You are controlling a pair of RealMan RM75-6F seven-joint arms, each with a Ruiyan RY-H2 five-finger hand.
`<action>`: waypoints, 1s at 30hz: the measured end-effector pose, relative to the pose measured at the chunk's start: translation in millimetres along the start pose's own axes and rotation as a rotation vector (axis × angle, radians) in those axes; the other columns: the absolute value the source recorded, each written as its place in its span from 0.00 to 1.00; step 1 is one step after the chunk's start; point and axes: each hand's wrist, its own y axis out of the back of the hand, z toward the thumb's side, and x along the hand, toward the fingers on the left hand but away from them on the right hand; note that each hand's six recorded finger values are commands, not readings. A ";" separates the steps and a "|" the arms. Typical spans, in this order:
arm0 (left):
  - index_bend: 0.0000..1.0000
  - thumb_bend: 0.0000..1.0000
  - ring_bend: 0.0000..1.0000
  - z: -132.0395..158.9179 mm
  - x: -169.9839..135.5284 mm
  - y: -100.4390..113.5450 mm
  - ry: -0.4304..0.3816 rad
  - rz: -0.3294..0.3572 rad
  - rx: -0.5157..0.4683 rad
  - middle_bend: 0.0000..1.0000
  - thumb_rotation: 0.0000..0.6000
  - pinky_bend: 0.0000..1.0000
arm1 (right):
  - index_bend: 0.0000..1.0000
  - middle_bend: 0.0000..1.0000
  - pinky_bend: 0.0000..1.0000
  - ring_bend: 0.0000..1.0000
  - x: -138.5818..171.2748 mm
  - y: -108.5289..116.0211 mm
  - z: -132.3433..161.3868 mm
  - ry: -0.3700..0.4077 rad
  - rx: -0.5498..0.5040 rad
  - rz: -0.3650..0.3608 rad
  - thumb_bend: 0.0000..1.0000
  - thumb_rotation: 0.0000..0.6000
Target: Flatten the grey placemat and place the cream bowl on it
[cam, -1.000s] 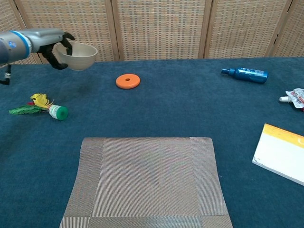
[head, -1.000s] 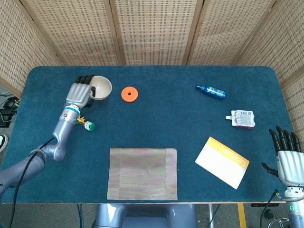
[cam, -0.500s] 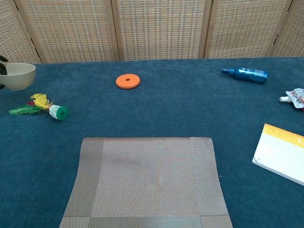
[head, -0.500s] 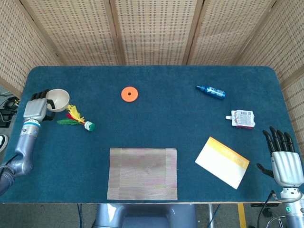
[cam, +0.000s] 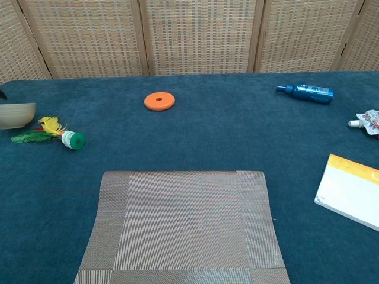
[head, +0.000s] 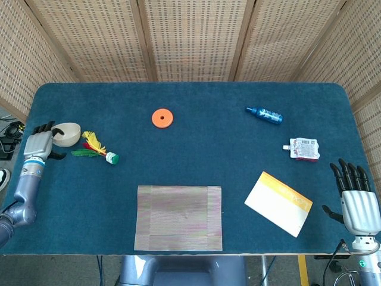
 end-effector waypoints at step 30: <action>0.40 0.02 0.00 128.1 -212.8 -50.4 -0.936 -0.160 0.056 0.00 1.00 0.00 | 0.05 0.00 0.00 0.00 -3.9 -4.3 -4.8 -0.015 0.010 0.011 0.00 1.00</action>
